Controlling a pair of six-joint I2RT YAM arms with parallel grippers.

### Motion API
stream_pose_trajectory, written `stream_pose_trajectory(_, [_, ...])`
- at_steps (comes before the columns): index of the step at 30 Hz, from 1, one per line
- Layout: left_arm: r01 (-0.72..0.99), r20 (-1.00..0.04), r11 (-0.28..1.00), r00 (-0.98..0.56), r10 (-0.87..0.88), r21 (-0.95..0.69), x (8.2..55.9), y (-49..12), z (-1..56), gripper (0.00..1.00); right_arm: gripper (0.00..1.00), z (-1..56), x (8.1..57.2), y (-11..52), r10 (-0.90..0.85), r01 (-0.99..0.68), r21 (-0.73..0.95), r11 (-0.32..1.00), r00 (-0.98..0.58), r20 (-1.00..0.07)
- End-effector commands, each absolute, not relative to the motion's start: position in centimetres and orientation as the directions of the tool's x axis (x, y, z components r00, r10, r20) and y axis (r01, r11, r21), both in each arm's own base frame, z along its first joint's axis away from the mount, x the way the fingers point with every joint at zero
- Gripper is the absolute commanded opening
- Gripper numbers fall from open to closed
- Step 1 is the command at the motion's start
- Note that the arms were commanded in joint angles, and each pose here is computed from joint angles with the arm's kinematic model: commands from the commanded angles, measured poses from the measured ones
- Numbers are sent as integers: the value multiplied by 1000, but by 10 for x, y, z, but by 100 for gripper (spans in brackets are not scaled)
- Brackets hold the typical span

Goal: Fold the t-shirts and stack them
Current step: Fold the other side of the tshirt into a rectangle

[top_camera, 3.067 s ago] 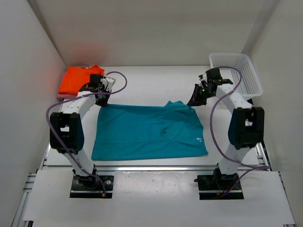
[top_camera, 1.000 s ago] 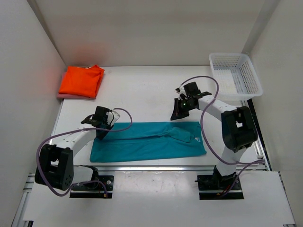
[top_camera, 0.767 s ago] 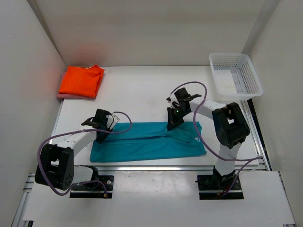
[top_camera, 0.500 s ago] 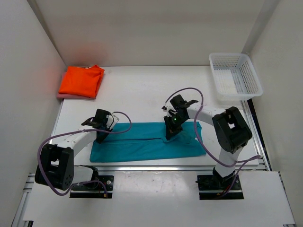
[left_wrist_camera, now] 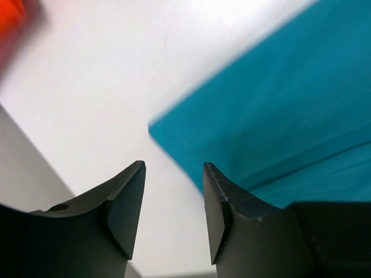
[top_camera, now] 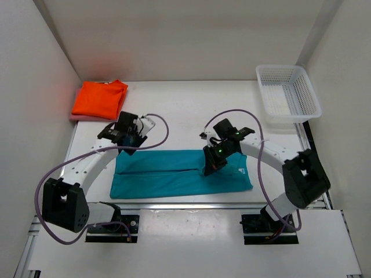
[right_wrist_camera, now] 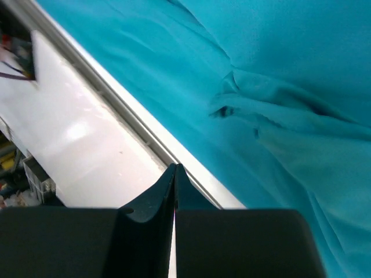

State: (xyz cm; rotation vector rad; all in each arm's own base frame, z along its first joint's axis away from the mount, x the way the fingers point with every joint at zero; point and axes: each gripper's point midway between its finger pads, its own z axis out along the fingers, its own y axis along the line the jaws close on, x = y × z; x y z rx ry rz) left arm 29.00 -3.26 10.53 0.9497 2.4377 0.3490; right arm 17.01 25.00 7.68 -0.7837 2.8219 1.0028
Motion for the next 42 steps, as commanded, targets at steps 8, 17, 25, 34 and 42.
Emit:
stream_pose_trajectory(8, [852,-601,524,-424,678,-10,284,-232,132,57,0,77,270,159,93,-120,575,809,-940,-327])
stream_pose_trajectory(17, [910,-575,370,-407,710,-187,238,-319,99,62,0,33,263,167,59,-95,558,825,-966,-252])
stream_pose_trajectory(25, [914,-596,346,-403,695,-213,234,-362,96,68,0,24,248,160,119,-30,582,813,-969,-215])
stream_pose_trajectory(34, [936,-576,288,-353,738,-204,220,-379,83,70,0,37,186,177,-6,-132,577,806,-977,-215])
stream_pose_trajectory(42, [953,-501,247,-303,811,-176,205,-369,48,65,0,55,180,155,128,-61,628,776,-959,-252])
